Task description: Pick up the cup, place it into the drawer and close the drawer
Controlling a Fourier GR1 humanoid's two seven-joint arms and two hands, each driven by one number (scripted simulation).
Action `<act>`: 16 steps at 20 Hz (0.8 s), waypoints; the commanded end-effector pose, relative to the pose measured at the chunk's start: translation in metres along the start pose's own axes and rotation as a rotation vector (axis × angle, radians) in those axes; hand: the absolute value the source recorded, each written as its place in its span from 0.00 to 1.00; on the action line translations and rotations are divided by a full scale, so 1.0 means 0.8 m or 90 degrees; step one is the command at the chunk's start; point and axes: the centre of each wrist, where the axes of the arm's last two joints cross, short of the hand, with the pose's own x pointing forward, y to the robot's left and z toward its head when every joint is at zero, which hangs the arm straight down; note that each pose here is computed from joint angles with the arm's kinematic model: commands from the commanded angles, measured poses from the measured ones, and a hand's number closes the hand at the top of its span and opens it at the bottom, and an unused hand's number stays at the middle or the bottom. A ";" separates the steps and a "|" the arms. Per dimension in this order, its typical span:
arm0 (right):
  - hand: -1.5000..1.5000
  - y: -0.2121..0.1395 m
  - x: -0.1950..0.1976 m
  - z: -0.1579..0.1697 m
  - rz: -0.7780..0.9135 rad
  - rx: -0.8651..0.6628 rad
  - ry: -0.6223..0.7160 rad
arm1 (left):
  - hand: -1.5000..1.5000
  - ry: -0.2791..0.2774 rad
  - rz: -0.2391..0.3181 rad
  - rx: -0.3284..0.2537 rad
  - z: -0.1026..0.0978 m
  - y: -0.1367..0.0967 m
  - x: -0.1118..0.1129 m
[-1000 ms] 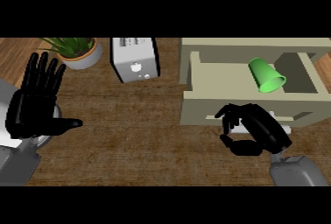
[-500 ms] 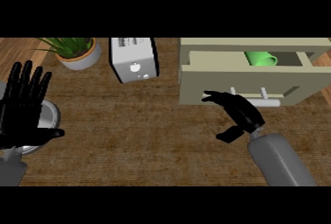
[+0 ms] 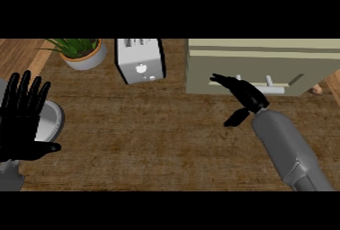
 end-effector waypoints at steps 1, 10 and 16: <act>0.00 -0.007 -0.040 0.011 -0.023 0.004 0.017 | 0.00 -0.010 0.015 -0.012 -0.014 -0.004 0.014; 0.00 -0.079 -0.029 -0.018 -0.019 0.001 0.039 | 0.00 -0.003 0.013 -0.028 -0.001 0.004 -0.003; 0.00 -0.105 -0.042 -0.007 -0.031 -0.018 0.041 | 0.00 0.002 0.004 -0.028 -0.007 0.012 0.000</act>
